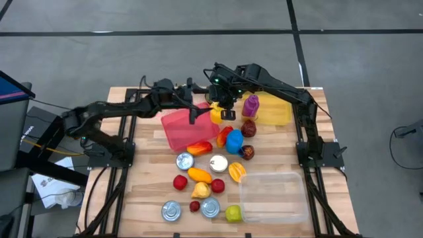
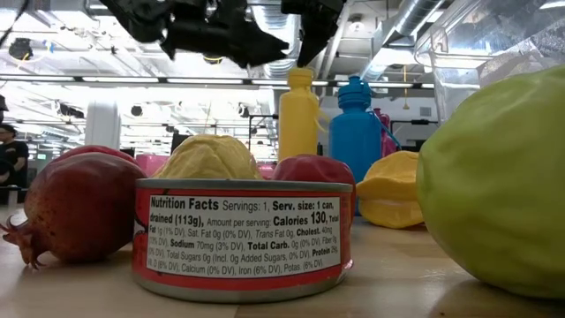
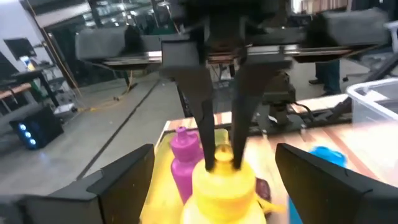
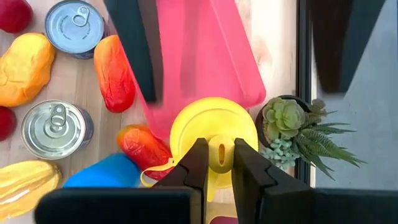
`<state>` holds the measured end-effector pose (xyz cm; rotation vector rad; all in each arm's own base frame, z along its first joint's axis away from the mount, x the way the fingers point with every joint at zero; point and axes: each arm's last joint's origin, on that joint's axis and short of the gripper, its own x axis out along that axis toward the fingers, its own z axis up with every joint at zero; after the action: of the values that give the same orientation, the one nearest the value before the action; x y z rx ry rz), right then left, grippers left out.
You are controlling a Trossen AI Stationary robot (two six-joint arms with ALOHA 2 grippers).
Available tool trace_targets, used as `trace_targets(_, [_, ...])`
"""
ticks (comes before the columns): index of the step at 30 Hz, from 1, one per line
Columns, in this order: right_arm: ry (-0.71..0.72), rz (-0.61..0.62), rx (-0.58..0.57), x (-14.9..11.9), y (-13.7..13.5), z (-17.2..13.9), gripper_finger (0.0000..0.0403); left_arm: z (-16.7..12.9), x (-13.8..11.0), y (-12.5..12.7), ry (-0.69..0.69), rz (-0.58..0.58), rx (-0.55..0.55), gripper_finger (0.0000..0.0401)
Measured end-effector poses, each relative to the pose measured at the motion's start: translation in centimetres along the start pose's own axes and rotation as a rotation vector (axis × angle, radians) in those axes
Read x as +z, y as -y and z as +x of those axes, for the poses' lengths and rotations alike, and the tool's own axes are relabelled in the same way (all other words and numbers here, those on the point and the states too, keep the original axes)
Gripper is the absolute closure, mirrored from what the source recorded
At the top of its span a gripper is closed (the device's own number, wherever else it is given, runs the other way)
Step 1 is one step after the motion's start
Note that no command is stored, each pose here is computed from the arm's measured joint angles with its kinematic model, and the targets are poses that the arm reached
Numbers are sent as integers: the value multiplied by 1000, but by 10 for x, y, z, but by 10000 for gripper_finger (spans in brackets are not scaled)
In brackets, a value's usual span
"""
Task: Pick & Place Food Item
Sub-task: Put the yellow water bottle into the yellow bin
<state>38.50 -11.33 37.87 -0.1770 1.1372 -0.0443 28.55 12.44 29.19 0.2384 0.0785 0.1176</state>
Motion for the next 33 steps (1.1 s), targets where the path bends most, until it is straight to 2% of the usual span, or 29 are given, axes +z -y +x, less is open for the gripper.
trace_targets(7, [23,1,-7,0,-2,-10,368,-35,20,8,-32,7,-51,76])
trace_targets(13, [47,22,-63,-9,2,-35,368,-50,1,18,-9,-16,-52,79])
trace_targets(21, [75,98,-141,-27,16,-69,368,-56,-27,26,-10,-51,-47,84])
trace_targets(25, [88,132,-181,-35,25,-80,368,-56,-30,27,-3,-70,-45,85])
trace_targets(33, [60,230,-284,-48,52,-81,368,-56,-31,27,-5,-71,-42,86])
